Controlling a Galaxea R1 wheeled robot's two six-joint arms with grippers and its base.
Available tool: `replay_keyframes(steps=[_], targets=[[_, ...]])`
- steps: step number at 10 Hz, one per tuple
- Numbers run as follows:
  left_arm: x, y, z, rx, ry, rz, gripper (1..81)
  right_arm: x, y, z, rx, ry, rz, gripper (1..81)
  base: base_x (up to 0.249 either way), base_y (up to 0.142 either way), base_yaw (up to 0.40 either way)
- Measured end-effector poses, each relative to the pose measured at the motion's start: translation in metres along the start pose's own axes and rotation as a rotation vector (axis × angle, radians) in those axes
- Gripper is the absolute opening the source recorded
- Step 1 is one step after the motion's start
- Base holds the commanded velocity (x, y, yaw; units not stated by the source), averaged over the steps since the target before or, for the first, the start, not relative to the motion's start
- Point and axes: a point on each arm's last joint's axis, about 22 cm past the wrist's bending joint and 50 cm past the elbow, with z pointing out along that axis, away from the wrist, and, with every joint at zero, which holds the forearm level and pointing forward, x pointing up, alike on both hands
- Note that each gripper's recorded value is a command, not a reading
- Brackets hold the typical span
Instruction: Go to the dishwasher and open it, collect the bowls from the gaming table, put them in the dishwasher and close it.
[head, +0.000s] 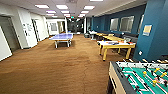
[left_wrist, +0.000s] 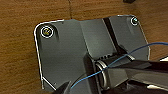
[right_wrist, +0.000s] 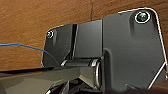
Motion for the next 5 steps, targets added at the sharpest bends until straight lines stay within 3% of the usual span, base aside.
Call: replay_keyframes(steps=[5], targets=[[-0.0047, 0.0078, 0.0021, -0.009, 0.0, -0.004, 81.1, -0.0061, 0.0004, 0.002, -0.01, 0.001, 0.014, 81.1, 0.137, 0.0, 0.0]])
